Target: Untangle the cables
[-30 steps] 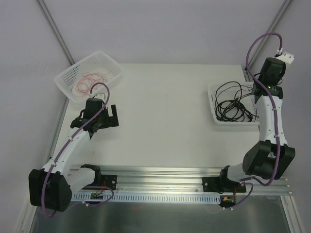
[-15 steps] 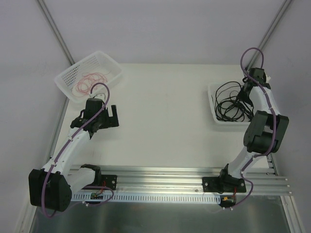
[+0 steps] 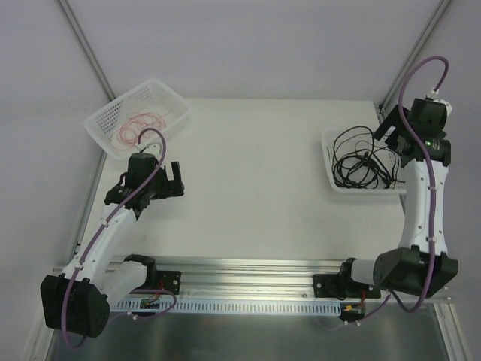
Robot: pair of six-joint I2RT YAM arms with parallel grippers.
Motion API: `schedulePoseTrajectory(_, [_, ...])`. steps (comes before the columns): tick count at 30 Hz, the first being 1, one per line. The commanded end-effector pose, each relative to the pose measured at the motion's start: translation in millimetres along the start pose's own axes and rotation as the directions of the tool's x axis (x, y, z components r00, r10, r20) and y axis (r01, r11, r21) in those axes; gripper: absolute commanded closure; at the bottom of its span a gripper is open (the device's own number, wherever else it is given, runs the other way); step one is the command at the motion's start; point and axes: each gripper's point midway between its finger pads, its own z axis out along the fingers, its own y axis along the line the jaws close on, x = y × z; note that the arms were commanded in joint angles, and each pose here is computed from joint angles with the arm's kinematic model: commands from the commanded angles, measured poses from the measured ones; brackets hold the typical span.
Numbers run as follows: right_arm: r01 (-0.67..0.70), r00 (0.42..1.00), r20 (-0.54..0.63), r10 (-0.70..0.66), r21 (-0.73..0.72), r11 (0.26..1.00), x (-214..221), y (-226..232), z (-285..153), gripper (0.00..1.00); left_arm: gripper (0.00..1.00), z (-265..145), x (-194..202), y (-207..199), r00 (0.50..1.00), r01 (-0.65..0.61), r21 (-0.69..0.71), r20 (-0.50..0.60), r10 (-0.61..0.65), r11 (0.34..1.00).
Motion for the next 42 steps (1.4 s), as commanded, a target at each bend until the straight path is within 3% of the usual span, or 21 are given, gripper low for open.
schedulePoseTrajectory(1, [-0.008, 0.999, 0.042, 0.009, -0.042, 0.999, -0.5, -9.7, -62.8, 0.03, 0.01, -15.5, -16.0, -10.8, 0.997, -0.022, 0.072, 0.074, 0.017, 0.997])
schedulePoseTrajectory(9, [-0.03, 0.972, 0.227, 0.065, -0.156, 0.987, 22.6, -36.9, -178.0, 0.03, 0.01, -56.0, -33.1, -9.8, 0.968, -0.015, 0.088, 0.25, -0.008, 0.996])
schedulePoseTrajectory(15, [-0.027, 0.928, 0.351, 0.126, -0.275, 0.961, 54.6, -53.1, -241.1, 0.03, 0.01, -136.0, -50.2, -10.1, 0.888, 0.001, 0.136, 0.454, -0.063, 0.991])
schedulePoseTrajectory(20, [0.023, 0.879, 0.45, 0.158, -0.371, 0.928, 84.8, -74.7, -272.7, 0.03, 0.01, -190.0, -33.4, 3.9, 0.814, 0.025, 0.14, 0.572, -0.102, 0.99])
schedulePoseTrajectory(29, [0.145, 0.811, 0.573, 0.119, -0.395, 0.907, 132.4, -109.4, -278.5, 0.03, 0.01, -272.1, -6.0, 20.3, 0.662, 0.009, 0.165, 0.738, -0.129, 0.986])
schedulePoseTrajectory(33, [0.178, 0.778, 0.617, 0.121, -0.4, 0.899, 145.2, -118.8, -284.5, 0.03, 0.01, -291.9, 7.7, 26.0, 0.623, -0.013, 0.157, 0.774, -0.114, 0.988])
schedulePoseTrajectory(36, [0.175, 0.784, 0.612, 0.107, -0.382, 0.908, 153.4, -124.0, -277.4, 0.03, 0.01, -299.4, 15.6, 28.6, 0.592, -0.013, 0.169, 0.795, -0.129, 0.985])
schedulePoseTrajectory(42, [0.145, 0.809, 0.581, 0.093, -0.35, 0.926, 171.4, -134.3, -261.2, 0.03, 0.01, -282.7, 27.6, 32.6, 0.643, 0.003, 0.15, 0.757, -0.116, 0.989])
